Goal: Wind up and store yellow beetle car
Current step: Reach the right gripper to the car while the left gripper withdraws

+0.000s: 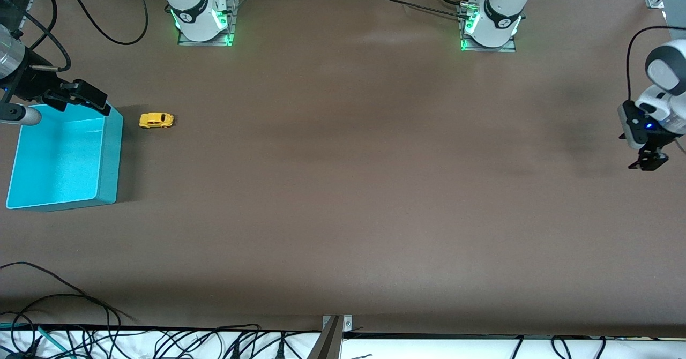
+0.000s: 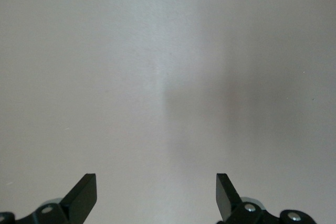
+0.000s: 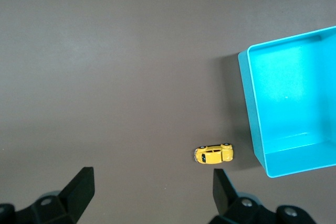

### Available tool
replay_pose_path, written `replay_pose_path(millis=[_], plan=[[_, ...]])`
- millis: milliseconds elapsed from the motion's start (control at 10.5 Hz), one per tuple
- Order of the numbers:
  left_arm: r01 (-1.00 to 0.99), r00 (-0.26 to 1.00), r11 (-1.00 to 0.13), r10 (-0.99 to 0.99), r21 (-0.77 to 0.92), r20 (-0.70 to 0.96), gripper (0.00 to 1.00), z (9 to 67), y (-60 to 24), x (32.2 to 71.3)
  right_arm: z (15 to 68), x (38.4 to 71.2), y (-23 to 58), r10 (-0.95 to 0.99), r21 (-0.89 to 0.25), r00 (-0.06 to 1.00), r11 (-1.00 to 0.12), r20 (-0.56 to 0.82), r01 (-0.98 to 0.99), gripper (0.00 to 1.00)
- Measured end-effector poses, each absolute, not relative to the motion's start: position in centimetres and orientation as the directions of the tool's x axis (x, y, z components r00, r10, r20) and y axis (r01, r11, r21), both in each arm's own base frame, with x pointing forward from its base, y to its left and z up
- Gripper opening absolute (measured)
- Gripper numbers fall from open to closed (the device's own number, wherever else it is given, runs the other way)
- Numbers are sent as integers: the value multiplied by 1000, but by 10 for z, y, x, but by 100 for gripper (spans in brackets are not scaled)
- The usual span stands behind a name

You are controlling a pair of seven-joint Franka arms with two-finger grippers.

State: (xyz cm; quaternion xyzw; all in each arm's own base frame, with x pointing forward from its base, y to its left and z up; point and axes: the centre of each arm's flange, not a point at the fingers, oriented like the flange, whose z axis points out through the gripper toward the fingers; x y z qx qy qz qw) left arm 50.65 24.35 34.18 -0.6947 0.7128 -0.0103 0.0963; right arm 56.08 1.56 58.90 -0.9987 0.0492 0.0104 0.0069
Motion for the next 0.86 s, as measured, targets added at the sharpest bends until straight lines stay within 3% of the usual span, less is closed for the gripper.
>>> replay_pose_path(millis=[573, 668, 859], plan=[[-956, -69, 107, -987, -272, -147, 100, 454, 189, 500, 502, 595, -1, -380, 47, 915, -925, -135, -377, 100], [-955, -23, 58, -992, -291, -123, 100, 469, 187, 497, 486, 600, -2, -443, 64, 885, -897, -143, -438, 100], [-951, 160, -150, -987, -271, -16, 100, 501, 186, 494, 458, 600, 0, -594, 104, 791, -805, -149, -585, 100]])
